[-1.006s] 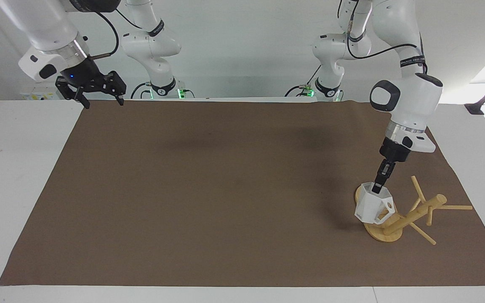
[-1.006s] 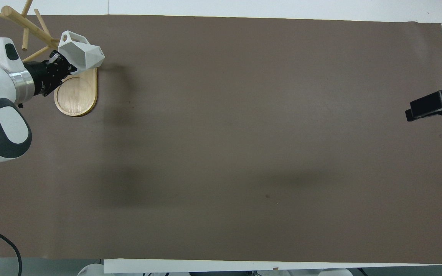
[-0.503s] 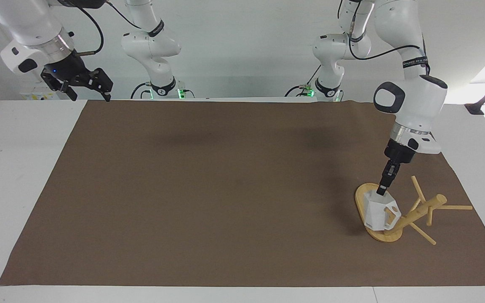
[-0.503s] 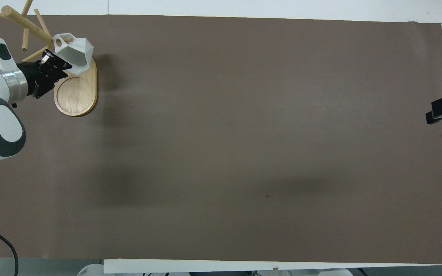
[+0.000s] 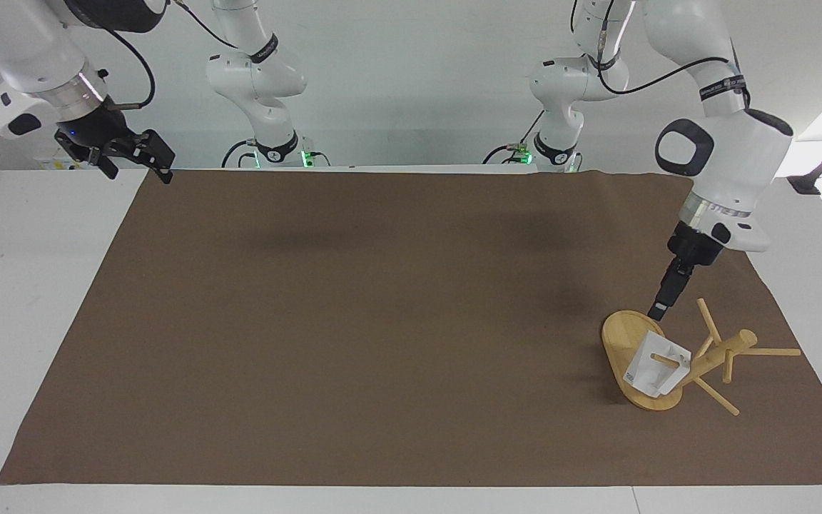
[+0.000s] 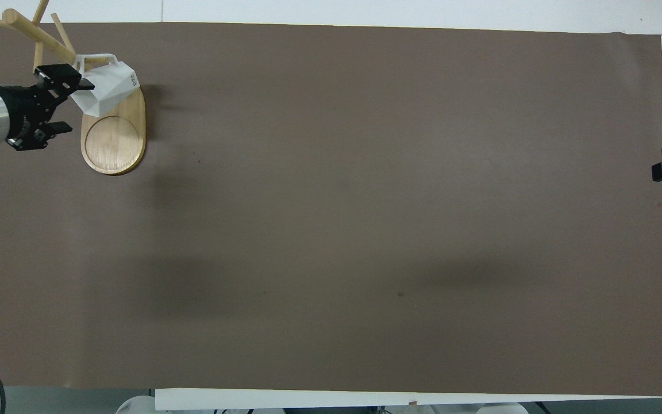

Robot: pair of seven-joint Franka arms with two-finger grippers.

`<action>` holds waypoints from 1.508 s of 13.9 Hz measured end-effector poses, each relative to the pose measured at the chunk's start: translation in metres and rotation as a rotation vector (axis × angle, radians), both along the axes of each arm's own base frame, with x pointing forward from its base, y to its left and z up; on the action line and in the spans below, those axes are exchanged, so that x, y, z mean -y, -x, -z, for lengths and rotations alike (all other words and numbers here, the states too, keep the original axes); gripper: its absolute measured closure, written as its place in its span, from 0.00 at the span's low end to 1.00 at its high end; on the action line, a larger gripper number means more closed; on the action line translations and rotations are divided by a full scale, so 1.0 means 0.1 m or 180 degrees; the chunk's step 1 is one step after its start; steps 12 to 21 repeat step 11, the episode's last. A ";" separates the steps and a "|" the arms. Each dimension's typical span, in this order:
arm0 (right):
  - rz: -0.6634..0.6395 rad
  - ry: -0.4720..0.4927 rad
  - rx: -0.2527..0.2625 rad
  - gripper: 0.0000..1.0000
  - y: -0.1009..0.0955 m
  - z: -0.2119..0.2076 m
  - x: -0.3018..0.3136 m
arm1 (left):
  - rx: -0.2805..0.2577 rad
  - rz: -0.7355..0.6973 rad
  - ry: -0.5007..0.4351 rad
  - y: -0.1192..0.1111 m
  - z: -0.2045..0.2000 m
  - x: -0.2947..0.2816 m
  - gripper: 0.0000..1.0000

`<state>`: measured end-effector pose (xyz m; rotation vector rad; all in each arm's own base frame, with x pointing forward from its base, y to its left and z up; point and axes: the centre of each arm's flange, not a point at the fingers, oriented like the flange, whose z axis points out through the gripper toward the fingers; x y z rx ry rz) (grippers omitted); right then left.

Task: Hang cup on rack

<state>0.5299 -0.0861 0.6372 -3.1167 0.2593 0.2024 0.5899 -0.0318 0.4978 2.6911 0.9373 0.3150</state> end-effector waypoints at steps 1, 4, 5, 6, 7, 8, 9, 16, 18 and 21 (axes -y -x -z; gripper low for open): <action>0.0029 -0.0001 -0.0004 0.00 0.01 0.01 0.05 | -0.0178 0.0202 -0.0188 0.06 -0.20 -0.06 0.00; 0.0017 -0.0002 -0.0011 0.00 0.00 0.02 0.03 | -0.0699 0.1101 -0.0653 0.24 -0.69 -0.11 0.00; 0.0006 -0.0003 -0.0018 0.00 0.01 0.02 0.01 | -0.0819 0.1447 -0.0717 0.28 -0.84 -0.12 0.00; 0.0002 -0.0005 -0.0024 0.00 0.01 0.02 0.00 | -0.0872 0.1701 -0.0744 0.30 -0.97 -0.13 0.00; 0.0006 -0.0006 -0.0025 0.00 0.02 0.01 0.01 | -0.0874 0.1868 -0.0759 0.30 -1.07 -0.14 0.00; 0.0012 -0.0009 -0.0025 0.00 0.05 0.01 0.02 | -0.0858 0.1959 -0.0769 0.28 -1.13 -0.13 0.00; 0.0019 -0.0012 -0.0029 0.00 0.08 0.01 0.03 | -0.0861 0.2007 -0.0771 0.26 -1.13 -0.12 0.00; 0.0028 -0.0019 -0.0037 0.00 0.13 0.01 0.04 | -0.0877 0.2054 -0.0769 0.23 -1.08 -0.12 0.00; 0.0028 -0.0019 -0.0037 0.00 0.13 0.01 0.04 | -0.0877 0.2054 -0.0769 0.23 -1.08 -0.12 0.00; 0.0028 -0.0019 -0.0037 0.00 0.13 0.01 0.04 | -0.0877 0.2054 -0.0769 0.23 -1.08 -0.12 0.00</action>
